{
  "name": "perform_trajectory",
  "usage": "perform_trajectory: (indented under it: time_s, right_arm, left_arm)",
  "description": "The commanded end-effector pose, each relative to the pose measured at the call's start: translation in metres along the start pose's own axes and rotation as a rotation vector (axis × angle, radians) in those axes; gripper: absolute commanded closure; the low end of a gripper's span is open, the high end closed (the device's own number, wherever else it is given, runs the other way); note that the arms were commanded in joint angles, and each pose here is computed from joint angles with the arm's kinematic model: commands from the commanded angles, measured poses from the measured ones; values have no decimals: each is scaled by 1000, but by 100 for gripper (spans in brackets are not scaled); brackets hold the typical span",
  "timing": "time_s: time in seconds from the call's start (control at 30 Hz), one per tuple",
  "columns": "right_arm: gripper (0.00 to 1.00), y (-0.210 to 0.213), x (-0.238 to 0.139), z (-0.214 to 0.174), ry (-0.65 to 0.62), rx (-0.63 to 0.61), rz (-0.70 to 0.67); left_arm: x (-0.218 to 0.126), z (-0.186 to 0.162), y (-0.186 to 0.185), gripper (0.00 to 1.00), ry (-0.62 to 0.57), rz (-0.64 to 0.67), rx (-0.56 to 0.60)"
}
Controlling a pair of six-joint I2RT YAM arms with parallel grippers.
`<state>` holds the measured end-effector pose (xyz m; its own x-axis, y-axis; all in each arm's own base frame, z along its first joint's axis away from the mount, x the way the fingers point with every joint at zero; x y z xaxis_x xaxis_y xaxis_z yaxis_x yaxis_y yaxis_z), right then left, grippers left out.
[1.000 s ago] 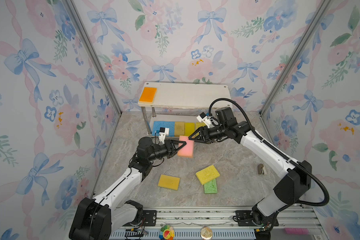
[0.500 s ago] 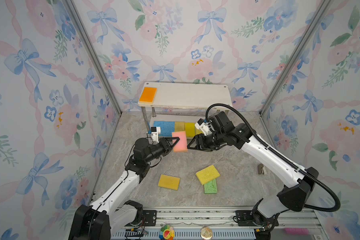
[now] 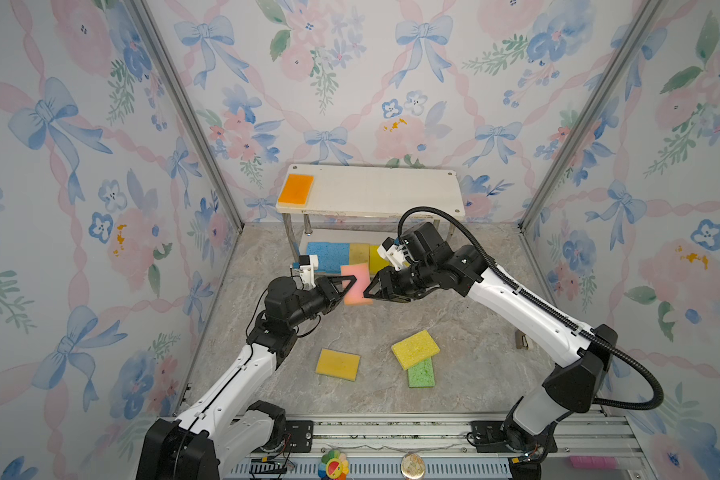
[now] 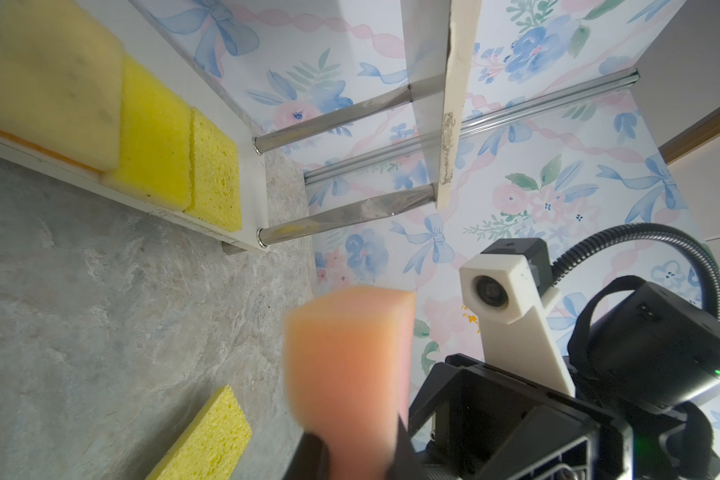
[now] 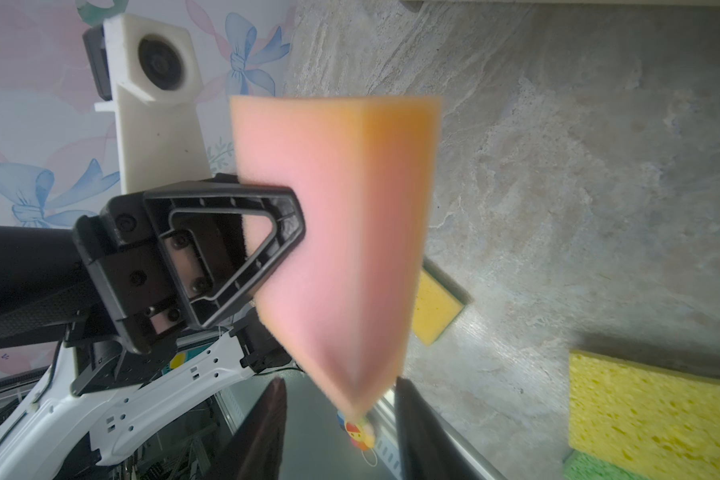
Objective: Place and organize the cleaning sponges onto the shelf
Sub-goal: 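Lift the pink sponge onto the upper shelf beside the orange sponge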
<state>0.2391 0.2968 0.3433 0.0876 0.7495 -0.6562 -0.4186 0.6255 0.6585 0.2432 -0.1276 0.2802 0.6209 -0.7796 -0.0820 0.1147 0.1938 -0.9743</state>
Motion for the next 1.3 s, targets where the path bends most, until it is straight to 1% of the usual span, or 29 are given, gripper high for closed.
perform_trajectory:
  time_s: [0.0,0.1,0.2,0.43,0.53,0.57,0.6,0.73,0.8,0.87,0.97,1.07,1.1,1.13,1.17,1.27]
  right_arm:
    - [58,6,13,1,15,-6,20]
    - [59,8,19,0,27,-7,27]
    - [63,8,22,0,32,-5,29]
    - [85,11,18,4,8,-14,28]
    - [90,12,16,5,5,-19,28]
    - [91,11,16,5,3,-18,26]
    - [92,10,15,5,3,-18,26]
    - [94,1,7,7,-20,-2,18]
    - [94,-9,5,9,-26,20,11]
    - [94,-13,-11,12,-59,23,10]
    - [94,-17,-25,19,-77,6,-17]
    - [94,-10,-41,25,-91,-50,-56]
    - [93,-5,-50,28,-110,-68,-66]
    - [94,0,-57,30,-130,-77,-72]
    - [94,-1,-53,37,-130,-67,-79]
    - [93,11,-61,54,-196,-60,-45]
  left_arm:
    - [-2,5,-14,83,-15,-34,28]
    - [-2,6,-15,84,-15,-36,27]
    - [-2,7,-18,84,-19,-41,30]
    - [-3,6,-17,84,-17,-41,20]
    - [-5,7,-16,84,-25,-41,15]
    - [-6,7,-16,82,-26,-43,16]
    - [-6,8,-16,76,-32,-41,15]
    - [-11,10,-17,39,-36,-40,29]
    - [-14,12,-19,21,-51,-5,53]
    - [-20,14,-23,3,-75,58,93]
    - [-35,16,-26,2,-162,114,107]
    - [-55,13,-13,2,-271,204,63]
    - [-60,9,-2,2,-292,229,46]
    - [-64,5,5,2,-301,236,24]
    - [-66,2,11,2,-300,242,6]
    - [-69,-9,28,2,-264,267,-37]
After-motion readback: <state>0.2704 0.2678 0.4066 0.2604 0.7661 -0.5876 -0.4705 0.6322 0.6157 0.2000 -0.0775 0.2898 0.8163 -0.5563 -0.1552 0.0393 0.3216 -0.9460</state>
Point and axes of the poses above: each gripper's point midway between its finger pads, its own x axis out along the fingers, its own y axis along the line the jaws close on, z = x × y, the point moved 9 cm from there along -x, back along the fingers, and after that the axes turned 6 degrees about -x, right-handed, at the moved point
